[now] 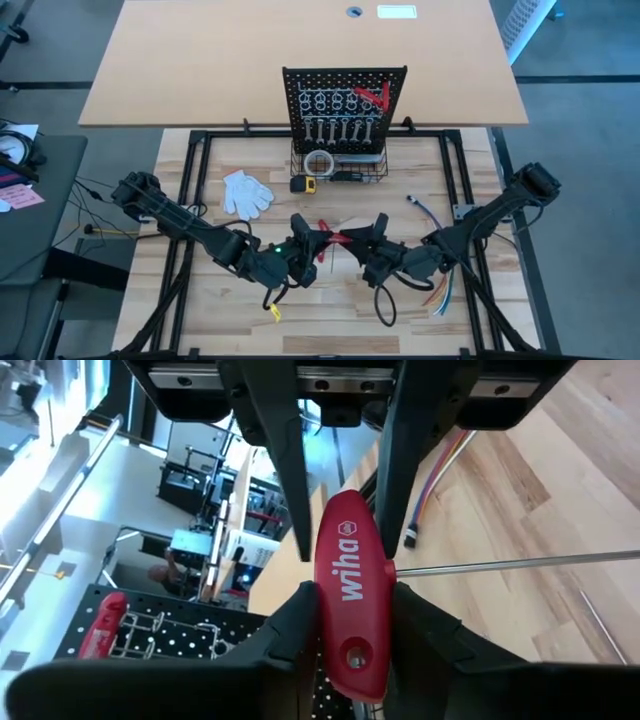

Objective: Hang tools onto peg board
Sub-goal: Hang the red allen wrench on the peg board

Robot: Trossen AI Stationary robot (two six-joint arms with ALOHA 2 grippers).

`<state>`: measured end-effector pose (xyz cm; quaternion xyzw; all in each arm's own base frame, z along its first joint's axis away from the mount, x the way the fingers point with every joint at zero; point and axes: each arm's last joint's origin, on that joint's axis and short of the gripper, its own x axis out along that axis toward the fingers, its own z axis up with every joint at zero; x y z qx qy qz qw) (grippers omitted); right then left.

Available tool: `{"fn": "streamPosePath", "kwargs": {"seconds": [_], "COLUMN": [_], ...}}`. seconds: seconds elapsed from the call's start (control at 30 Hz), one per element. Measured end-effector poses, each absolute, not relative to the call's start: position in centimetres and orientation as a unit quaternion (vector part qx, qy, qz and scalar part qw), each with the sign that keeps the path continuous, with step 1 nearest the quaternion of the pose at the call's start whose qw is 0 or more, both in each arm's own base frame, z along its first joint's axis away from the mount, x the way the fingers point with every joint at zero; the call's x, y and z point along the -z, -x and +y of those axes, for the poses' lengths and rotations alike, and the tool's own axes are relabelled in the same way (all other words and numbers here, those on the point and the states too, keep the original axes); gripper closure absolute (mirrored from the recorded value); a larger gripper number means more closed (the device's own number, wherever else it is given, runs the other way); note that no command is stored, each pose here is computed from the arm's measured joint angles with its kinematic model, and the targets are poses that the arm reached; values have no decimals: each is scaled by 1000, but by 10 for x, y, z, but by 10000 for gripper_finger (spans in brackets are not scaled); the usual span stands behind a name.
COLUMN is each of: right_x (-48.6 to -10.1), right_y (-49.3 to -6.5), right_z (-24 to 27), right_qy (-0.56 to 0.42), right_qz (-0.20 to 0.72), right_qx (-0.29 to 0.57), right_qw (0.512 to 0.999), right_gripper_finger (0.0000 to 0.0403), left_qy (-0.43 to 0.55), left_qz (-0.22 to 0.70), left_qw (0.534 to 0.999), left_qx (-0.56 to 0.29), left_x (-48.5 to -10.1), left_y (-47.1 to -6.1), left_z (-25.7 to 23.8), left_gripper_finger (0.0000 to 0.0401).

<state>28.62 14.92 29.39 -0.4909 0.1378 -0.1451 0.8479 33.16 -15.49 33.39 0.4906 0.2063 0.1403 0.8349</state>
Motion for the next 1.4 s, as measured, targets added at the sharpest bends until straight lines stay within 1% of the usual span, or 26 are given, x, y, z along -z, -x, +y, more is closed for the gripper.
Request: {"fn": "streamPosePath", "kwargs": {"seconds": [0.13,0.37,0.47,0.6,0.77,0.87,1.0,1.1,1.23,1.3,1.4], "right_x": [-293,-292,-292,-291,-290,-290,-289,-290,-300,-311,-332], "right_y": [-287,-289,-289,-288,-287,-286,-286,-287,-294,-298,-303], "right_z": [147,144,144,145,144,143,140,135,121,110,87], "right_qy": [492,489,489,491,499,507,513,526,574,602,645], "right_qz": [142,147,147,149,164,178,195,212,225,226,221], "right_qx": [145,147,147,146,164,185,214,238,262,284,326], "right_qw": [847,847,847,846,835,823,808,789,742,711,655], "right_gripper_finger": [289,290,295,304,312,314,314,314,314,314,314], "left_qy": [-494,-489,-473,-443,-434,-441,-444,-445,-434,-403,-320], "left_qz": [211,211,208,204,202,211,236,253,274,283,313], "left_qw": [832,835,845,860,864,851,813,795,794,809,842], "left_qx": [-135,-136,-139,-149,-154,-194,-293,-327,-327,-320,-300], "left_x": [-333,-332,-332,-332,-333,-333,-332,-326,-311,-302,-290], "left_y": [-331,-331,-331,-332,-333,-329,-321,-315,-302,-293,-280], "left_z": [-155,-155,-155,-153,-152,-154,-154,-154,-152,-151,-149], "left_gripper_finger": [308,306,302,282,245,235,232,232,231,231,231]}}
